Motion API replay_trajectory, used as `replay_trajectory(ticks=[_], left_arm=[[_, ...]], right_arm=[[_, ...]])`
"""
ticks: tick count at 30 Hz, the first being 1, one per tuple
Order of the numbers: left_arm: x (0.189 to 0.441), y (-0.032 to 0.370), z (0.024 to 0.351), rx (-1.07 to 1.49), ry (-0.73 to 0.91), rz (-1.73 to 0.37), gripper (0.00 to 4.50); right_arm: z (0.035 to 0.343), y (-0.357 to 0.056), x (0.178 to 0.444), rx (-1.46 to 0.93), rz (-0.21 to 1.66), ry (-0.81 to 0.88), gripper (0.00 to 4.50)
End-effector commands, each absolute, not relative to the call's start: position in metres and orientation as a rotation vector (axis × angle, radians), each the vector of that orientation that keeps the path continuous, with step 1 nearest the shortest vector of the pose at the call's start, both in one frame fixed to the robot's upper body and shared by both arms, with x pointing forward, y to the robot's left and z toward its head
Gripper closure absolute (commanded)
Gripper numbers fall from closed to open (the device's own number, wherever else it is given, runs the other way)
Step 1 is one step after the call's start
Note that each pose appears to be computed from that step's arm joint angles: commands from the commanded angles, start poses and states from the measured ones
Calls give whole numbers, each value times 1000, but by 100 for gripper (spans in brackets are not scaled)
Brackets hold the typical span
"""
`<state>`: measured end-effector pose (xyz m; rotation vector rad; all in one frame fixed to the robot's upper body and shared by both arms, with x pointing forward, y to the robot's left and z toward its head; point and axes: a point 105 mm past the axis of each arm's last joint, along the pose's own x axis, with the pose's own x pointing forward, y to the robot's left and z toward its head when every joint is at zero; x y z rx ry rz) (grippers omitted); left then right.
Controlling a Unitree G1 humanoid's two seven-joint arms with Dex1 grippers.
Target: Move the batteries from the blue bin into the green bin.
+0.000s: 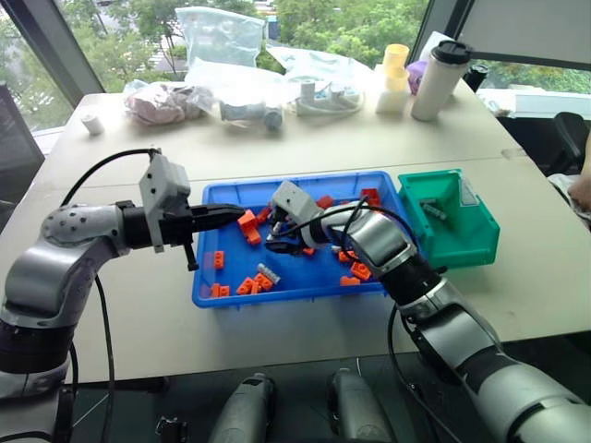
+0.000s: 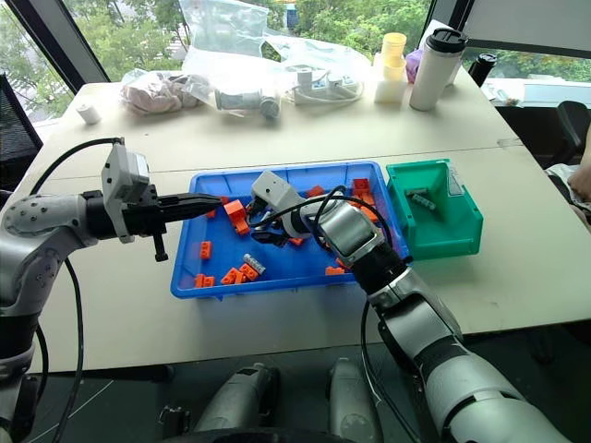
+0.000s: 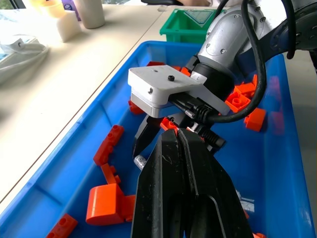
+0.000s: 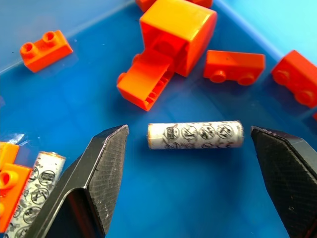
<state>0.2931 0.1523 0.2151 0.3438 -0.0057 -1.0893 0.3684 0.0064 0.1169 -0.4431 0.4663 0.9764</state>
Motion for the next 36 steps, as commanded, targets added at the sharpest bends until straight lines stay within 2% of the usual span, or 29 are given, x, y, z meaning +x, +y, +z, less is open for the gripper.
replay_trajectory(ticks=[1, 4, 7, 9, 10, 12, 16, 17, 19, 22, 27, 34, 36], left_arm=[[291, 152, 227, 373, -57, -1088, 450], [292, 151, 225, 373, -57, -1092, 450], [292, 151, 225, 373, -58, -1095, 450], [292, 150, 224, 373, -58, -1097, 450], [292, 150, 223, 372, -59, -1098, 450], [292, 149, 223, 372, -60, -1102, 450], [292, 147, 222, 368, -64, -1109, 450], [291, 146, 221, 366, -64, -1114, 450], [291, 144, 220, 361, -66, -1121, 450], [292, 140, 217, 348, -68, -1139, 450], [294, 132, 214, 343, -69, -1182, 450], [303, 124, 217, 347, -83, -1215, 450], [304, 122, 217, 350, -86, -1220, 450]], right_arm=[[126, 14, 371, -449, 977, 419, 51], [122, 15, 372, -463, 971, 424, 51], [121, 13, 372, -460, 970, 432, 129], [123, 11, 372, -467, 970, 426, 224], [125, 10, 373, -471, 966, 420, 231], [132, 6, 374, -479, 948, 405, 231], [163, -15, 380, -504, 878, 328, 231], [192, -38, 382, -461, 810, 273, 231], [232, -79, 378, -406, 699, 203, 231], [263, -165, 369, -402, 451, 190, 231], [266, -248, 345, -460, 231, 281, 231], [233, -268, 327, -475, 242, 395, 231], [227, -269, 324, -467, 246, 407, 124]])
